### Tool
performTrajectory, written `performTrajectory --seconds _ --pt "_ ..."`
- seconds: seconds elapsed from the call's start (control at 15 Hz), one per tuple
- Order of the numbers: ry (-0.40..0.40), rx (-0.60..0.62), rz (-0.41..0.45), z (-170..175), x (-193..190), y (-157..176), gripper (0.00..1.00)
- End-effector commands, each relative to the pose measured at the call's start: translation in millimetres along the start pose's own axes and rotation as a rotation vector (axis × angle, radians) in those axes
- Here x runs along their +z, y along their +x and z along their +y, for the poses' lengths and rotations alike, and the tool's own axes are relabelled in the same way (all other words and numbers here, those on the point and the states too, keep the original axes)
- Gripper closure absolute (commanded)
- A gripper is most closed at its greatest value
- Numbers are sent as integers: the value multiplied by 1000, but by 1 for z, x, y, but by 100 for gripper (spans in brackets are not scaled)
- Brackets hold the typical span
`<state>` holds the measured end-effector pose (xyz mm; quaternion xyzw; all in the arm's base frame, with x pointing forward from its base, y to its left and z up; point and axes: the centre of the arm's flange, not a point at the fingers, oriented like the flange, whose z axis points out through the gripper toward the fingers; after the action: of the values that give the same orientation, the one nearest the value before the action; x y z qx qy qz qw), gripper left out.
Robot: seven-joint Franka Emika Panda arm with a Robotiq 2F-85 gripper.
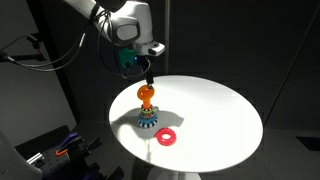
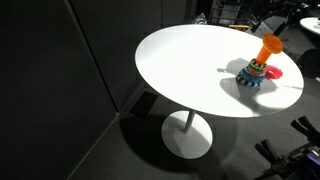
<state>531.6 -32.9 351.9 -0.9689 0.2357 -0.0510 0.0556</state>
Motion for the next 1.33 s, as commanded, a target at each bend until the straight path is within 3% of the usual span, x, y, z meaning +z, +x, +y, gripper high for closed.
performTrajectory --seconds 0.0,1.27 --pt "25 -5 8 -3 2 8 0" --pt "44 -4 13 -10 7 4 0"
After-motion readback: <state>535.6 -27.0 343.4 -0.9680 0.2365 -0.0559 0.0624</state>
